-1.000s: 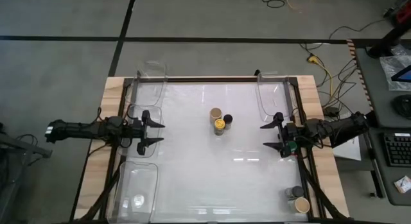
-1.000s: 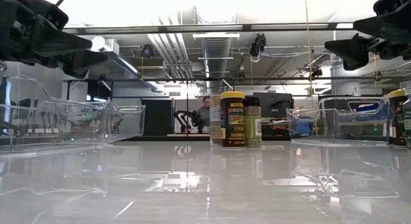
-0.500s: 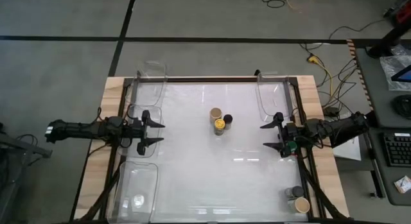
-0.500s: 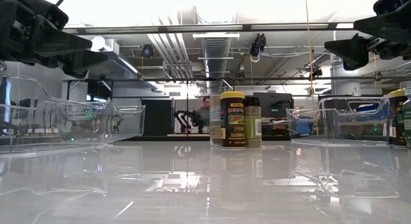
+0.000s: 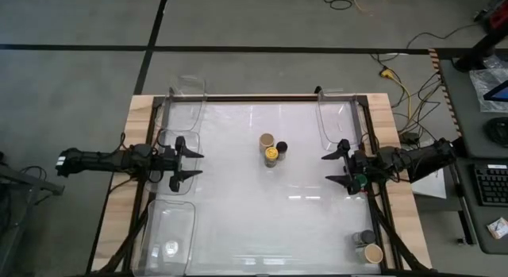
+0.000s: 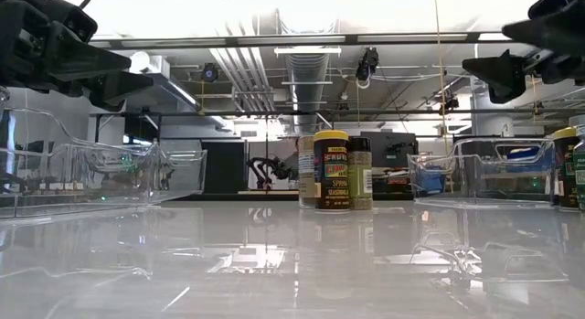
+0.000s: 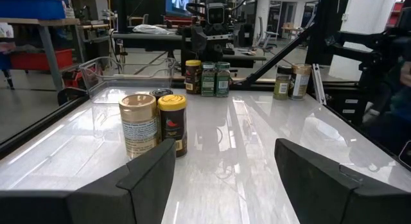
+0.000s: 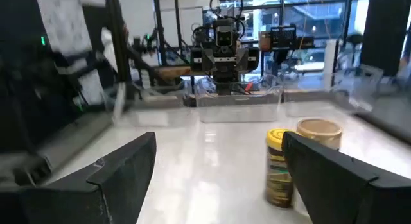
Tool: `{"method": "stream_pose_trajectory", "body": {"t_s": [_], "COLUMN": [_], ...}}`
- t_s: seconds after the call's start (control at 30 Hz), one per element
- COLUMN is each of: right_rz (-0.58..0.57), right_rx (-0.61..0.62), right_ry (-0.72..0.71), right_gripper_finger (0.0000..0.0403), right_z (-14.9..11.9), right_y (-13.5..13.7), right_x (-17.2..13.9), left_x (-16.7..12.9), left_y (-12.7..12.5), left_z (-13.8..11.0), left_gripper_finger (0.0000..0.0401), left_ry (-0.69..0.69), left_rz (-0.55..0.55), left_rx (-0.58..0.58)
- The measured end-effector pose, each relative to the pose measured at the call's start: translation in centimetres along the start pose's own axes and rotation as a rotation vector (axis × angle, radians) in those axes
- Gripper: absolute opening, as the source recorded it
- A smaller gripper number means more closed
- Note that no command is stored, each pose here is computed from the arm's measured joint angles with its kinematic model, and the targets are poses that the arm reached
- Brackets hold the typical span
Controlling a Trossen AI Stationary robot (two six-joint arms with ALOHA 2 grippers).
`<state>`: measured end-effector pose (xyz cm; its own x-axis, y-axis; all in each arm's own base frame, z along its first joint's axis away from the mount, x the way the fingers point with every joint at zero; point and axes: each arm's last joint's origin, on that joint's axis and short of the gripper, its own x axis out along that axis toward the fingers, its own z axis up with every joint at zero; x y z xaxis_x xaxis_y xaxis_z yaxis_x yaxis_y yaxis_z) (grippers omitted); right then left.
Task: Sort spices by type
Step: Move the top black spice bottle to the middle of the table
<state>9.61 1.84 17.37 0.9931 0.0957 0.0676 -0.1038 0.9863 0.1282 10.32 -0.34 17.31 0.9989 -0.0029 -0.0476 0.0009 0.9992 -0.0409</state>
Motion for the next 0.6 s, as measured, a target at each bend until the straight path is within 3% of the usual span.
{"method": "stream_pose_trajectory", "body": {"t_s": [0.17, 0.37, 0.6], "right_rz": [0.018, 0.093, -0.018], "right_rx": [0.175, 0.068, 0.038], "right_ry": [-0.094, -0.225, 0.012], "right_gripper_finger": [0.0341, 0.0345, 0.0335], "right_z": [0.9, 2.4, 1.9], "right_y": [0.1, 0.5, 0.7], "right_x": [0.0, 0.5, 3.9], "left_x": [0.0, 0.0, 0.0], "left_y": [0.0, 0.0, 0.0], "left_z": [0.0, 0.0, 0.0], "left_gripper_finger": [0.0251, 0.0251, 0.0251], "left_ry": [0.0, 0.0, 0.0], "left_rz": [0.0, 0.0, 0.0], "left_rx": [0.0, 0.0, 0.0]}}
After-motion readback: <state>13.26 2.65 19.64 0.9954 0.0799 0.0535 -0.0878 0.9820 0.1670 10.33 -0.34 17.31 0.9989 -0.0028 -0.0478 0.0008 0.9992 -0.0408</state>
